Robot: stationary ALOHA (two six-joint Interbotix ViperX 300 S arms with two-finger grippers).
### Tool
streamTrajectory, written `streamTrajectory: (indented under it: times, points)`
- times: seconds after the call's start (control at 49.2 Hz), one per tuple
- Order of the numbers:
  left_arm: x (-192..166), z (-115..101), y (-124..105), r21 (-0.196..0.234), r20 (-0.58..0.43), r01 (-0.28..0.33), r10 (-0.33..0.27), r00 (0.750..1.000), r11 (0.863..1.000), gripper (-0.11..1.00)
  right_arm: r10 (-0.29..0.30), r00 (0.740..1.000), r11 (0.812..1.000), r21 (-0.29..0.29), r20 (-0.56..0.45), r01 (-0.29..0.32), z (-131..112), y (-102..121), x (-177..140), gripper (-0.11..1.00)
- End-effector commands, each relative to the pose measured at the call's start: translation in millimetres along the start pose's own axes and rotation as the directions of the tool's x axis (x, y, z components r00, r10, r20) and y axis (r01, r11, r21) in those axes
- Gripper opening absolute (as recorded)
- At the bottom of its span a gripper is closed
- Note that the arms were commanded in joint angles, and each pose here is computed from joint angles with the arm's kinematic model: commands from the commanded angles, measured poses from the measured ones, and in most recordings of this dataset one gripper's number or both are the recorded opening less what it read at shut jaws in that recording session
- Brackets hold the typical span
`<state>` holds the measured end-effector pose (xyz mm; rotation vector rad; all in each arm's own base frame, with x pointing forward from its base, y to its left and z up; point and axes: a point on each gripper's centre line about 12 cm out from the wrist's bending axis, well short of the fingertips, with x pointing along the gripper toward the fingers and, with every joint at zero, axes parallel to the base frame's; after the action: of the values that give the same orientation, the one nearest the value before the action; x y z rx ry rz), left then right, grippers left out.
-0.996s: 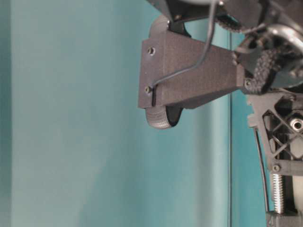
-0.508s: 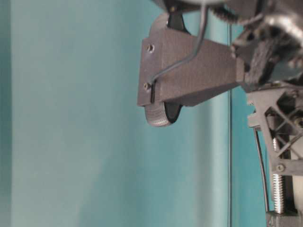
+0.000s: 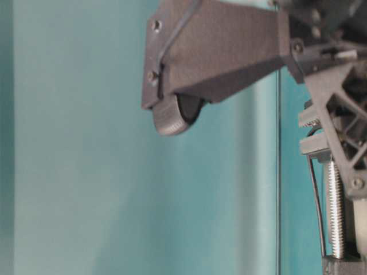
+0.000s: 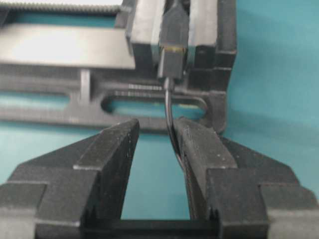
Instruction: Insert the USB cable into the fixed female connector.
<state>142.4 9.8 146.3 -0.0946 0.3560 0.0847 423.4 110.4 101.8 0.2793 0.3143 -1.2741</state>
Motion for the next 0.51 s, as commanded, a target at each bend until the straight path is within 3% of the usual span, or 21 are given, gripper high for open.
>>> streamTrajectory:
  times: [0.0, 0.122, 0.224, 0.345, 0.488]
  points:
    - [0.6, 4.5, 0.1, 0.003, 0.011, -0.002, 0.002, 1.000, 1.000, 1.00, 0.044, 0.999, 0.998, 0.046, -0.027, -0.043, 24.6, -0.2, -9.3, 0.39]
    - [0.7, 5.1, 0.0, 0.003, 0.012, -0.002, 0.002, 1.000, 1.000, 1.00, 0.114, 0.992, 0.993, 0.027, -0.060, -0.113, 28.6, -7.0, -9.5, 0.39]
    - [0.6, 4.5, 0.1, 0.002, 0.011, -0.002, 0.002, 1.000, 1.000, 1.00, 0.209, 0.975, 0.978, 0.009, -0.081, -0.209, 33.4, -10.3, -10.9, 0.39]
    - [0.6, 4.5, 0.1, 0.003, 0.011, -0.002, 0.002, 1.000, 1.000, 1.00, 0.330, 0.936, 0.943, -0.013, -0.119, -0.334, 39.0, -14.7, -14.8, 0.39]
    - [0.6, 4.5, 0.1, 0.003, 0.011, -0.002, 0.002, 1.000, 1.000, 1.00, 0.447, 0.880, 0.887, -0.046, -0.163, -0.459, 40.2, -22.0, -18.2, 0.39]
